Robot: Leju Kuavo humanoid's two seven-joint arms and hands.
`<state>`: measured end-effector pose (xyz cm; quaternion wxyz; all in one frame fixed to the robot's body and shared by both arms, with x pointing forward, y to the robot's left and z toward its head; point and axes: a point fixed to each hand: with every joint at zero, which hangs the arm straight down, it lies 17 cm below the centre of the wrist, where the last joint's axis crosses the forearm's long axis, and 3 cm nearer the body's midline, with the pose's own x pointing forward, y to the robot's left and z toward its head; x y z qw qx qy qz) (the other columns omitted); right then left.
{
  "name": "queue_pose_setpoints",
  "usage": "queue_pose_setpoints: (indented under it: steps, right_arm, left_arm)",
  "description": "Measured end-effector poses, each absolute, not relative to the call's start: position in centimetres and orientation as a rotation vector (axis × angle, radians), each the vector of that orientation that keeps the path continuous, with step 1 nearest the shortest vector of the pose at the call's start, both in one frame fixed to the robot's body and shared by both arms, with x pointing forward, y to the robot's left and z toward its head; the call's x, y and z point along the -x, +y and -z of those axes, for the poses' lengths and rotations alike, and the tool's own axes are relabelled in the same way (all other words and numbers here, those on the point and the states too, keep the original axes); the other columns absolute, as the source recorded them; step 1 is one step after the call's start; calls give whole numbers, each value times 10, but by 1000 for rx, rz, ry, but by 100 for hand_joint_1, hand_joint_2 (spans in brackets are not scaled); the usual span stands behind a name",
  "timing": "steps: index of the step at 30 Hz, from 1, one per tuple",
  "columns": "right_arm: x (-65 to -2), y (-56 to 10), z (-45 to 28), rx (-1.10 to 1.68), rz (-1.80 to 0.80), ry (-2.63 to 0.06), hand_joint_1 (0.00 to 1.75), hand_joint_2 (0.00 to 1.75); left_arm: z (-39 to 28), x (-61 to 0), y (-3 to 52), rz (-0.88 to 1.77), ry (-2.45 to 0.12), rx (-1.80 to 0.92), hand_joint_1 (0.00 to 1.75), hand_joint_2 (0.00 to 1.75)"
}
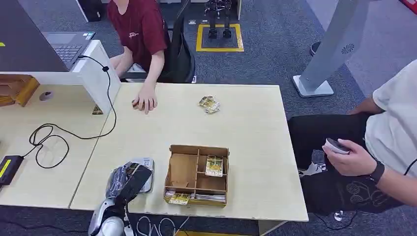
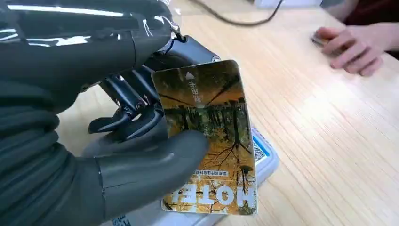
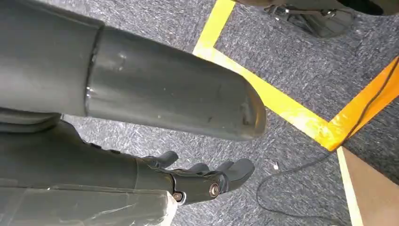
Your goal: Pass the card to the sensor for recognition and then transmit it.
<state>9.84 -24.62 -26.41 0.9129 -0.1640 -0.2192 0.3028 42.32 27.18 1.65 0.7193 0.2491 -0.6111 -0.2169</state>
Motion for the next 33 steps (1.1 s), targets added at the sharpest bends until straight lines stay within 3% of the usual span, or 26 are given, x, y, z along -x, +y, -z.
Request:
queue_pose_setpoints:
  steps: [5,14,25,33]
  right_arm:
    - [-95,-246,265,337,-626,-451,0,0]
    - [-98,-241,264,327,-645,-467,0,0]
    - [-108,-233,263,312,-690,-478,0,0]
    - [-111,-229,263,305,-707,-483,0,0]
  left_arm:
    - [-84,-434,270,264,-1575,-414,175,175]
    - [-191,-444,295,166,-1902,-645,175,175]
    - [-220,-451,311,280,-1937,-977,175,175]
    - [-218,-460,316,316,-1922,-1013,175,175]
